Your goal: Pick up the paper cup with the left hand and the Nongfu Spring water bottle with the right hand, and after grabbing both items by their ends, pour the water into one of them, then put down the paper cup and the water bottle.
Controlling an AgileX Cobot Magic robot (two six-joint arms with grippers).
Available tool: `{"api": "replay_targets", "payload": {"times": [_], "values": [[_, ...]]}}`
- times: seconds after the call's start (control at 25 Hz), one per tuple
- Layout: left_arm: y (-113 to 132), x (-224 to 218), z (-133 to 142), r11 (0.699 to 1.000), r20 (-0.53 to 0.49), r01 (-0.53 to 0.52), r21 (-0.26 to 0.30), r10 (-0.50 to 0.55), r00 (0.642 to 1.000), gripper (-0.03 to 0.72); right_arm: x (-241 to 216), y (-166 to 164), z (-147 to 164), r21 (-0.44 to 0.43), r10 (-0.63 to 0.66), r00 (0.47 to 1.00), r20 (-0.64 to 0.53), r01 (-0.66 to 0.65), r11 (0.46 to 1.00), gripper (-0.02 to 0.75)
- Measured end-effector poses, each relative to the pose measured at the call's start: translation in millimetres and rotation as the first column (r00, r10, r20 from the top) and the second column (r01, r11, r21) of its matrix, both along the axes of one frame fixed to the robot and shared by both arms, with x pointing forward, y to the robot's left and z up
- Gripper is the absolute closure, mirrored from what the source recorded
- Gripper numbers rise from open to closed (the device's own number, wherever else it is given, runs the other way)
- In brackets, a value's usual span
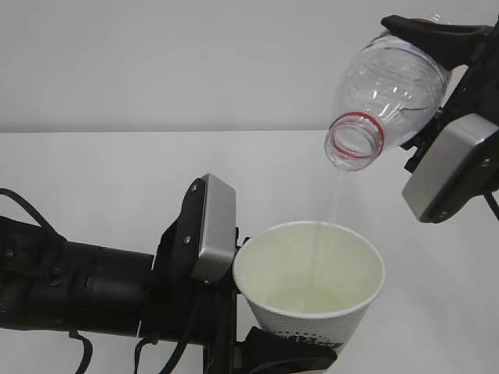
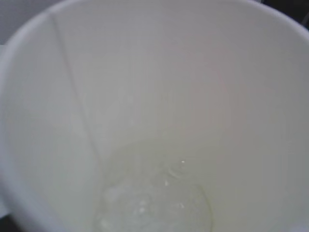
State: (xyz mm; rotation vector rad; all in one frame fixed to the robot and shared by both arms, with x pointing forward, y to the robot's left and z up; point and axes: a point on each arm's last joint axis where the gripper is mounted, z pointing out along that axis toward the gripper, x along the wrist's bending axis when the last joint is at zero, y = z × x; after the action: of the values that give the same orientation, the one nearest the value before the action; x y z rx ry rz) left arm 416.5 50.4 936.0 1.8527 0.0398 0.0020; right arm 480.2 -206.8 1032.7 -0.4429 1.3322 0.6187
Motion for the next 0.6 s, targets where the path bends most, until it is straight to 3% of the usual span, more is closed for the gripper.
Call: {"api": "replay_targets", "payload": {"times": [0.6], "values": [[0.0, 0.0, 0.0, 1.000, 0.000, 0.000, 0.000, 0.000, 1.000, 0.190, 0.6, -0.9, 0.6, 0.000, -0.013, 1.000, 0.009, 0.013, 1.000, 0.280]]}}
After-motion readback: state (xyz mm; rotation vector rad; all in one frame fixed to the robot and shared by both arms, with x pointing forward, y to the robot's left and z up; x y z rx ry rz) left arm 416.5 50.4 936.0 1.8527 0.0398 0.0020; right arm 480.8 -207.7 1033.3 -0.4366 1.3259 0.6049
